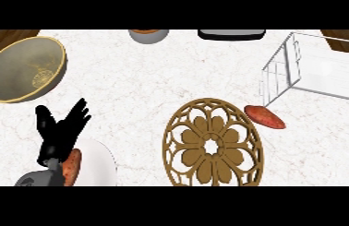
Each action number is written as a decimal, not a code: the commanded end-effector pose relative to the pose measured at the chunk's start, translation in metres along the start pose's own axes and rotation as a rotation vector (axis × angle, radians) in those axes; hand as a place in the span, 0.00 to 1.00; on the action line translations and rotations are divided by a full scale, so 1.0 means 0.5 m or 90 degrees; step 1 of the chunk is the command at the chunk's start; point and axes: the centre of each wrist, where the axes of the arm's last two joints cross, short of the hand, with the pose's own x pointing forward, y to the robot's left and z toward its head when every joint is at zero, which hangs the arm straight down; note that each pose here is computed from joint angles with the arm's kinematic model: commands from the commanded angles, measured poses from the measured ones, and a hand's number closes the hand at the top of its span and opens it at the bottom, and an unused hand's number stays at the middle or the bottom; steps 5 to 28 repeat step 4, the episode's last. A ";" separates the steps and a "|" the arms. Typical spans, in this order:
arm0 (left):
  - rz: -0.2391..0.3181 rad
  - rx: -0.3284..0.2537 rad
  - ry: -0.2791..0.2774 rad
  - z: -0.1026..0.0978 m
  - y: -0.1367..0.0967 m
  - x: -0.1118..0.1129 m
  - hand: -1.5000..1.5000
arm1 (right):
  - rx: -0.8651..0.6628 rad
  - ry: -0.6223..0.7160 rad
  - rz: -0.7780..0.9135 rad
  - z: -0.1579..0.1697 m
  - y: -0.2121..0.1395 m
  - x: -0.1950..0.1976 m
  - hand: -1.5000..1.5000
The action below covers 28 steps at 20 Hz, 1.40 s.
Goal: Pick the can from the placemat and place it in the tiered shelf
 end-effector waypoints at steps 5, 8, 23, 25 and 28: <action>0.003 -0.003 0.001 0.005 0.002 -0.009 0.50 | 0.029 0.005 -0.008 0.014 -0.130 -0.043 0.00; 0.003 -0.003 0.001 0.005 0.002 -0.009 0.50 | 0.029 0.005 -0.008 0.014 -0.130 -0.043 0.00; 0.003 -0.003 0.001 0.005 0.002 -0.009 0.50 | 0.029 0.005 -0.008 0.014 -0.130 -0.043 0.00; 0.003 -0.003 0.001 0.005 0.002 -0.009 0.50 | 0.029 0.005 -0.008 0.014 -0.130 -0.043 0.00; 0.003 -0.003 0.001 0.005 0.002 -0.009 0.50 | 0.029 0.005 -0.008 0.014 -0.130 -0.043 0.00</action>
